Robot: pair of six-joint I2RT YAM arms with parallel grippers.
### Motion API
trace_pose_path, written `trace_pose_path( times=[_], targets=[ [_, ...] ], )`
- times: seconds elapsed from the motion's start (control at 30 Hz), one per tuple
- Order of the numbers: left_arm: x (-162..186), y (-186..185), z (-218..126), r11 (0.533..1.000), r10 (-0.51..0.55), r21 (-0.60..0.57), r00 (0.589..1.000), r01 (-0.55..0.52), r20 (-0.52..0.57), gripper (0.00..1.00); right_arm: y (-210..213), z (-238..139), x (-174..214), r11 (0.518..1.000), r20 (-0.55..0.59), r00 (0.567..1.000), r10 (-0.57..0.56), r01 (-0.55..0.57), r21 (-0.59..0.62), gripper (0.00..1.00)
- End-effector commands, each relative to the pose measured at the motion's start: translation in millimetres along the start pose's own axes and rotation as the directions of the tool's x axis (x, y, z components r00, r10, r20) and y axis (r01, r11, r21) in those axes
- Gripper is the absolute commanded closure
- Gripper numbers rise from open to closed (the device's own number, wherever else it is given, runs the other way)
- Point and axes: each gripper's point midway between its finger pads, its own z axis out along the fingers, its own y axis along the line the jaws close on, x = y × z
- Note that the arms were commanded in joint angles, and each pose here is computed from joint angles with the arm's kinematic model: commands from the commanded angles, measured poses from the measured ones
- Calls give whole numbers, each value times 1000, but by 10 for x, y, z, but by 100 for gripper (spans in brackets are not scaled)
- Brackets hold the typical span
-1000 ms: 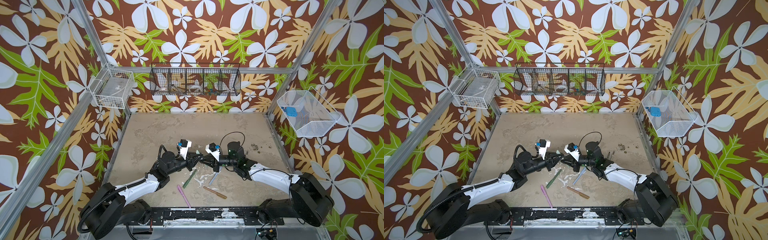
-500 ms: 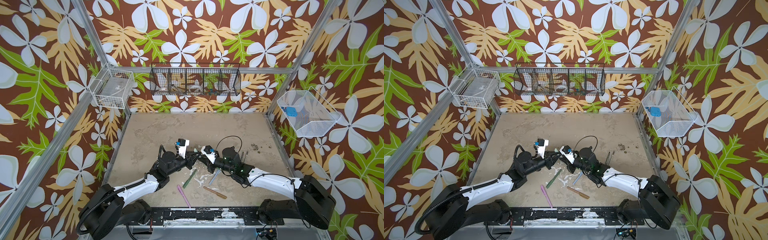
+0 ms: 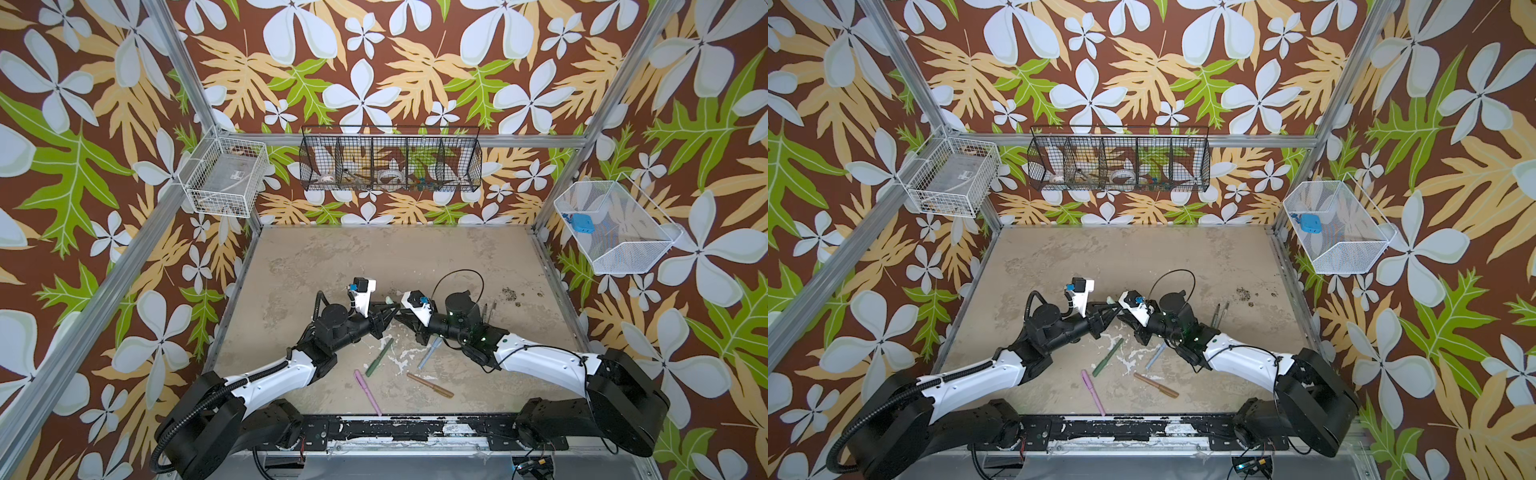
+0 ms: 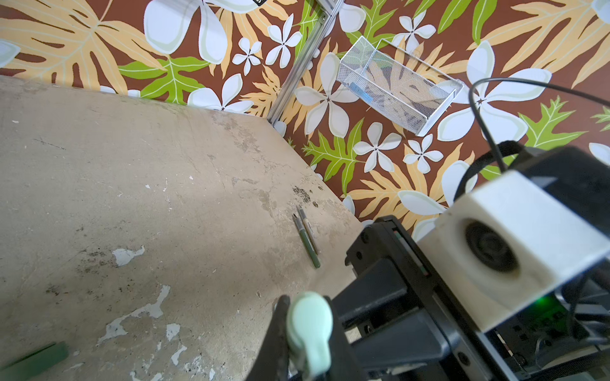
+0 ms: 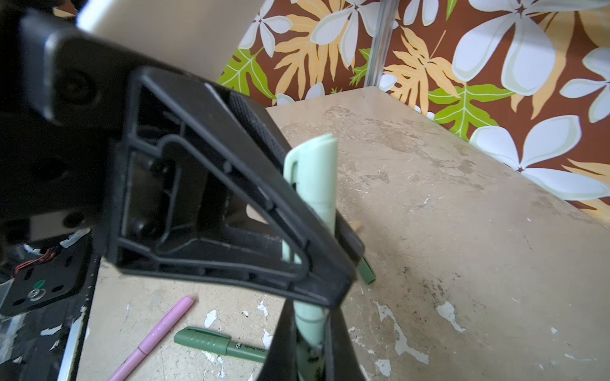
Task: Open the pen caps
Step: 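Pull the cap away with left gripper while right gripper holds the pen body, then lower the mint cap with left gripper while right gripper lowers the uncapped body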
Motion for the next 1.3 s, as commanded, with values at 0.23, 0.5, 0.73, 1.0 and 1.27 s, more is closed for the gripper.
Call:
trace_pose_path(
  times=[0.23,0.5,0.73,1.0,1.27],
  targets=[
    [-376,-139,-80,998,24,49,987,-33,160,100,191,-5,316,983,-115,991,64,-82,-165,100],
    [-438,-7,-165,1000,22,-20,979,-18,201,100,-2,89,488,1000,-212,977,6,-8,-8,100],
    [-451,53,-198,999,20,-47,976,-10,217,100,-8,158,517,998,-236,971,-26,38,45,100],
    [-481,86,-252,998,26,-60,971,-12,237,100,83,163,511,1000,-221,975,-19,17,-13,100],
    [-468,148,-238,996,26,-88,972,-6,231,100,-42,86,443,999,-186,982,30,-25,26,100]
  ],
)
